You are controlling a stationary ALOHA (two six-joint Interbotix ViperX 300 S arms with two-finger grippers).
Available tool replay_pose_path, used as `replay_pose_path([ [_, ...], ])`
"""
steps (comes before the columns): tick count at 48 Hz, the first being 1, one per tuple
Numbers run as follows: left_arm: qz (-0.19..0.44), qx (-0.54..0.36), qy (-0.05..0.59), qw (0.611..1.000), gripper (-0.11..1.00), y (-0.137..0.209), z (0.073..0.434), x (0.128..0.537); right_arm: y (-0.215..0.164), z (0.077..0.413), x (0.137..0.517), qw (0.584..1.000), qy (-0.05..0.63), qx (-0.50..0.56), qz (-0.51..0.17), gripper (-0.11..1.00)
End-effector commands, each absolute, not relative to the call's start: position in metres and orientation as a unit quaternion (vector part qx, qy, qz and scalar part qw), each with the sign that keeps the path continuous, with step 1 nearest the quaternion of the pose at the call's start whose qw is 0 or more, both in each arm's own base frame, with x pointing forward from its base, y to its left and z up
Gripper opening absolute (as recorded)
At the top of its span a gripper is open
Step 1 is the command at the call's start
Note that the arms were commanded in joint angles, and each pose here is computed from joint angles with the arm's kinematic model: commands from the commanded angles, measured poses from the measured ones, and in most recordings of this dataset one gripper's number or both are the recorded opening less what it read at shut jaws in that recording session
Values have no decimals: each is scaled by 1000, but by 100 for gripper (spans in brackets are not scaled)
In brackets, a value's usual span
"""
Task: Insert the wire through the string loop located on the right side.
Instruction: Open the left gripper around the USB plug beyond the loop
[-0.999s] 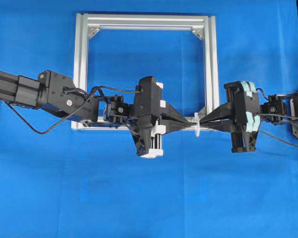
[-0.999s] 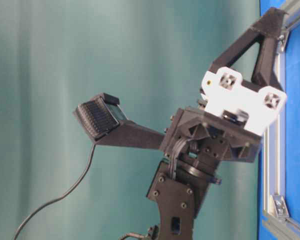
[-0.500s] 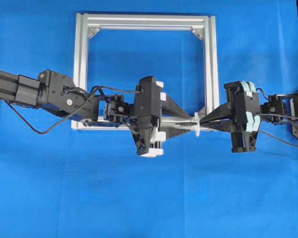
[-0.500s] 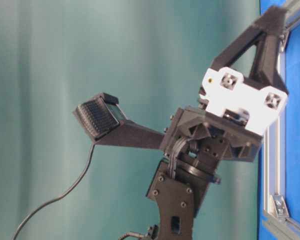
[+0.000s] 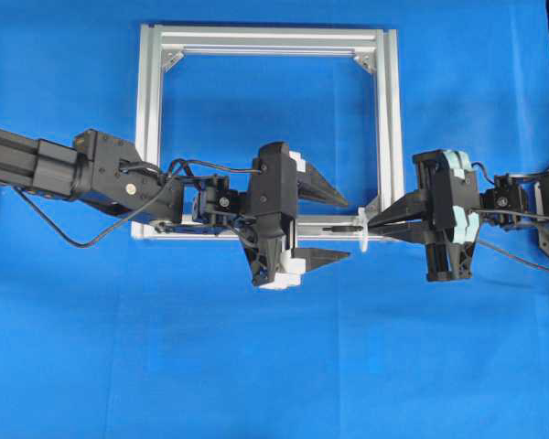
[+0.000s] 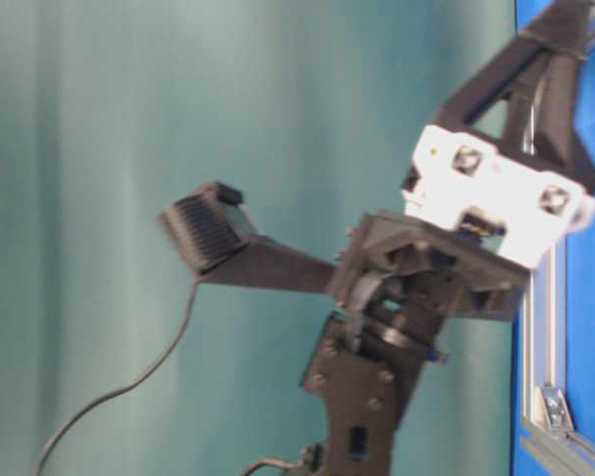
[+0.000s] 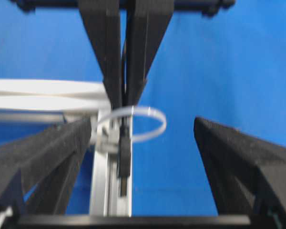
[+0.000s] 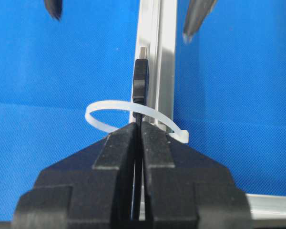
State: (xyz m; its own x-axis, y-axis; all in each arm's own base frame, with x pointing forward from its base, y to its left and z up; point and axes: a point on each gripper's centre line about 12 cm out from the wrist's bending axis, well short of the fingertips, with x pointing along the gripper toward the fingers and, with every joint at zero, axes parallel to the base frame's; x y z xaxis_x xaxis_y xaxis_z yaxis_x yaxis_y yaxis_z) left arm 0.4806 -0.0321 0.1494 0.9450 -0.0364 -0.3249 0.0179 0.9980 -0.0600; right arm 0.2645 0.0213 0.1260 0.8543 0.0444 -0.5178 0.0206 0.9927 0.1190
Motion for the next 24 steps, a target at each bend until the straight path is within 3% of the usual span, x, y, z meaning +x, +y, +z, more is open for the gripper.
replay_pose_path([
  [1,-10,-29,151,988,83,-28,157,488,21,133,270,965,255,61,7,-4],
  [11,-7,-27,176,984,83,-26,130,492,21,133,270,965,254,61,7,-4],
  [24,-4,-27,184,982,83,-23,122,492,21,133,270,965,254,61,6,-4],
])
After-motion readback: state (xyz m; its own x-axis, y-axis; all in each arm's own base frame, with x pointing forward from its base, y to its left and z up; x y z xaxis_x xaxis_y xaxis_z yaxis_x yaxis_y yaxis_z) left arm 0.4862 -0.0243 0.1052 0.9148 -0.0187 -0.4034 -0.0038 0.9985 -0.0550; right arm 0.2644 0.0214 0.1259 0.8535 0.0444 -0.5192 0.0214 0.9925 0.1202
